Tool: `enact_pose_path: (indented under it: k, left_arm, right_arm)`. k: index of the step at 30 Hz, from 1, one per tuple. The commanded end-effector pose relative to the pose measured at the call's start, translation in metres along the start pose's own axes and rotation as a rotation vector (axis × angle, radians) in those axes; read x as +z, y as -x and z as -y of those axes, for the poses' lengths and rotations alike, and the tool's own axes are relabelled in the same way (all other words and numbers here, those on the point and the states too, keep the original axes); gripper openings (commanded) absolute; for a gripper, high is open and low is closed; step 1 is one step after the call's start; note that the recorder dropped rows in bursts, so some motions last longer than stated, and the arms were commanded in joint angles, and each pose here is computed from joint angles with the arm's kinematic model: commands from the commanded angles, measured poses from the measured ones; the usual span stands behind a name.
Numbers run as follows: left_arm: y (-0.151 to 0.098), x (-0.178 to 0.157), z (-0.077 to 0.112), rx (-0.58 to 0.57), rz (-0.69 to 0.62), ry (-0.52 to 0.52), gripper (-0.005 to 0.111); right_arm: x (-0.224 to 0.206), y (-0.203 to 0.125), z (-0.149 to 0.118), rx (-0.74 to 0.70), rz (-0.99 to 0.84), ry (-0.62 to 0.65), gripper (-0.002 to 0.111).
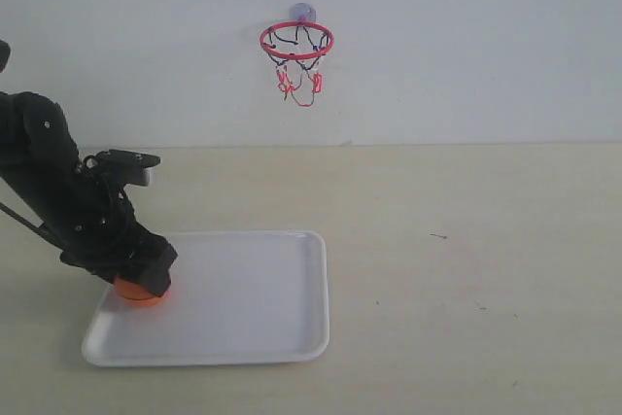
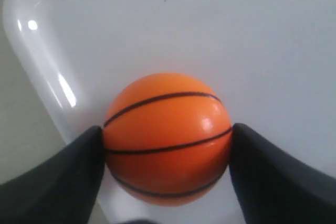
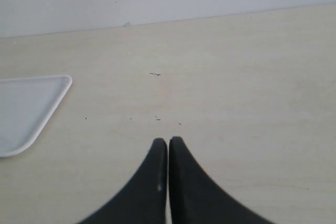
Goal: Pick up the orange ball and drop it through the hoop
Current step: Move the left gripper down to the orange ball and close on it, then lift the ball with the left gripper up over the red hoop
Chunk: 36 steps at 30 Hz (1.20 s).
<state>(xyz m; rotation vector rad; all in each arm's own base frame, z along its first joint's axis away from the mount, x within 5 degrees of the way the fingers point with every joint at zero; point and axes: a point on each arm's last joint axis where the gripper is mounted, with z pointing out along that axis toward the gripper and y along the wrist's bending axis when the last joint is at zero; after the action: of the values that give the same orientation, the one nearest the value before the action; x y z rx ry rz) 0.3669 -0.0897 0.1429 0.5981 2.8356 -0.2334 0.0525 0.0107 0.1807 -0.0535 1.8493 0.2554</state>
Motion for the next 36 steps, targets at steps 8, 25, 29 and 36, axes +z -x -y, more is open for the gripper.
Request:
enact_pose_path:
  k: [8, 25, 29, 36]
  left_arm:
    - [0.009, -0.004, 0.002, 0.024, 0.010, 0.001, 0.009]
    - [0.129, -0.148, 0.016, 0.141, 0.624, -0.029, 0.004]
    - [0.157, -0.157, 0.021, 0.148, 0.734, -0.125, 0.004]
    - [0.186, -0.129, 0.021, 0.104, 0.790, -0.282, 0.004]
  right_arm:
    - [0.000, 0.002, 0.000, -0.010, 0.018, 0.003, 0.000]
    - [0.000, 0.002, 0.000, -0.010, 0.018, 0.003, 0.000]
    - [0.000, 0.002, 0.000, -0.010, 0.018, 0.003, 0.000]
    - [0.000, 0.002, 0.000, -0.010, 0.018, 0.003, 0.000]
